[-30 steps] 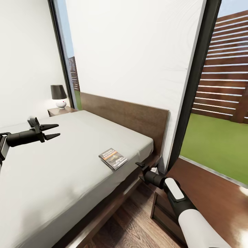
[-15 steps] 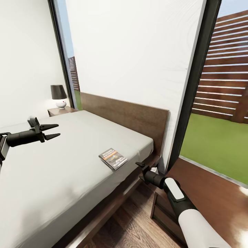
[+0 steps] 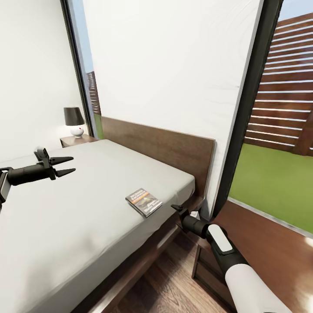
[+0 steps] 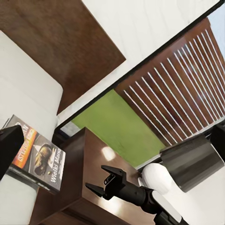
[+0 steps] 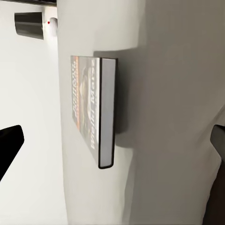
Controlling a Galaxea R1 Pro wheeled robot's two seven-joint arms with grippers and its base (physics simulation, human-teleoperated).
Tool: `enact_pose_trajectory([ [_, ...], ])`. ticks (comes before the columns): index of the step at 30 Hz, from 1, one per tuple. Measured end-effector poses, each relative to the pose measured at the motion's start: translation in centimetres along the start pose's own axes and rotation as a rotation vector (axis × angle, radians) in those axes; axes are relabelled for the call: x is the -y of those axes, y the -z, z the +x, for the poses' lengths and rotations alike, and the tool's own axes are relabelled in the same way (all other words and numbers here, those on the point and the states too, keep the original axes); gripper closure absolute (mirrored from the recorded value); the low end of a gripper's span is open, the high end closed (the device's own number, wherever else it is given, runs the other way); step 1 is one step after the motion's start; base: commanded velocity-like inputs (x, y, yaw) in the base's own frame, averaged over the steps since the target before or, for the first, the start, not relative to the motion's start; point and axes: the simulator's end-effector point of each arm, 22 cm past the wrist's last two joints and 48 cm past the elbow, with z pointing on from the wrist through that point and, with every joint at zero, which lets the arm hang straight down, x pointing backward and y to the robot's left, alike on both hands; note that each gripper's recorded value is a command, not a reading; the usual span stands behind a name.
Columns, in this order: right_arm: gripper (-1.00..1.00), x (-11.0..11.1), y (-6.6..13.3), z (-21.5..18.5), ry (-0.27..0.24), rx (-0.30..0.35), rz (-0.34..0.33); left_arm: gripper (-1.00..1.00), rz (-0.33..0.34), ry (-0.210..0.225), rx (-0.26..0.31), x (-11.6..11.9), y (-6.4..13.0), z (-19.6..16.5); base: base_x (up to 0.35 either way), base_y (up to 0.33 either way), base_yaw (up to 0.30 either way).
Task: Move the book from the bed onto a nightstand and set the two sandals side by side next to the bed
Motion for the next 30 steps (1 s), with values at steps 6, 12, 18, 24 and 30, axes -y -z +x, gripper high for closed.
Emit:
enact_pose_trajectory([
  [6,-1.0,-0.01,0.0,-0.01,0.0,0.0,0.0,-1.0,-0.005,0.012,0.001,-0.37,0.33,0.07,0.013,0.008,0.0],
  [12,-1.0,0.0,0.0,0.0,0.0,0.0,0.0,-1.0,-0.012,0.015,0.005,-0.59,0.77,-0.03,0.003,0.002,0.0],
  [18,-1.0,-0.03,-0.04,0.06,-0.001,-0.001,-0.001,-1.0,-0.015,0.015,0.006,-0.66,0.94,-0.08,0.0,0.0,0.0],
  [24,-1.0,-0.03,-0.03,0.03,0.0,0.0,-0.001,-1.0,-0.016,0.015,0.007,-0.68,0.98,-0.1,0.0,0.0,0.0],
  [30,-1.0,0.0,-0.01,0.01,0.0,0.0,0.0,-1.0,-0.016,0.014,0.007,-0.68,1.0,-0.1,0.0,0.0,0.0],
])
